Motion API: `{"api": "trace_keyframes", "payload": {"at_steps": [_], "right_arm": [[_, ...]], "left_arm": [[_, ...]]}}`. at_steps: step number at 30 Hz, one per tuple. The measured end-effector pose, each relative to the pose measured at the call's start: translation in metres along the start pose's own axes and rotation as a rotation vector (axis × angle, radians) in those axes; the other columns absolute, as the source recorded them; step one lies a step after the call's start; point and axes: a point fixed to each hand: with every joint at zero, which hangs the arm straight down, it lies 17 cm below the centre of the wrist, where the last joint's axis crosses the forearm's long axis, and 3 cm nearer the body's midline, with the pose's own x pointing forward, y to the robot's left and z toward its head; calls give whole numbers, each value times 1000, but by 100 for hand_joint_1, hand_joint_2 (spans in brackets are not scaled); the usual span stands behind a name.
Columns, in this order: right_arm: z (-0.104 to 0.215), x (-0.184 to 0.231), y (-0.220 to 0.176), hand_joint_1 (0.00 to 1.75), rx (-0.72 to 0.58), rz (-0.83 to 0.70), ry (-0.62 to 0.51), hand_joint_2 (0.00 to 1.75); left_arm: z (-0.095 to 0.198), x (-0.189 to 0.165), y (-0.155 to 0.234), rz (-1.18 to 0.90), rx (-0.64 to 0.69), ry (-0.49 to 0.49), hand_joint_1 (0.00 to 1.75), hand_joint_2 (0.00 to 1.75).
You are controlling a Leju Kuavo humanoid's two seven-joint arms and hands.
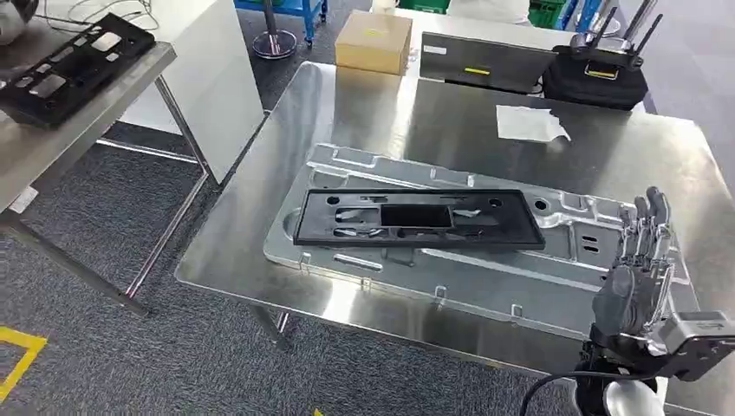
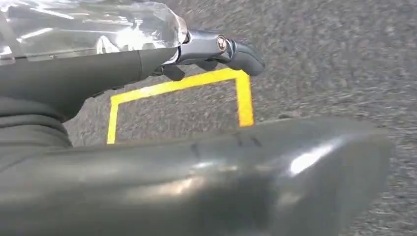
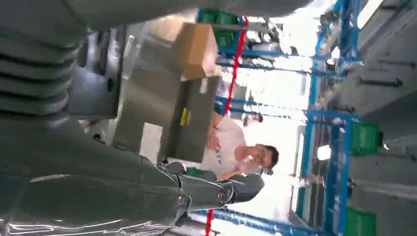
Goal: Take the parts from the cabinet and place them on the table.
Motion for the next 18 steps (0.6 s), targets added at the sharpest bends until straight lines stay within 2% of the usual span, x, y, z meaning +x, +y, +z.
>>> {"api": "trace_keyframes", "payload": {"at_steps": [9,13,15,18], "right_arm": [[10,-9,13,0,38,22,30,0],[14,-14,22,0,64,43,38,0],[14,-15,25,0,68,47,39,0],[8,-20,28,0,71,44,41,0]], "left_arm": [[5,-4,3,-29,32,-9,0,0],[7,10,7,-102,48,-114,0,0],[5,12,7,-138,39,-128,0,0],[-7,5,33,-191,76,-114,0,0]]}}
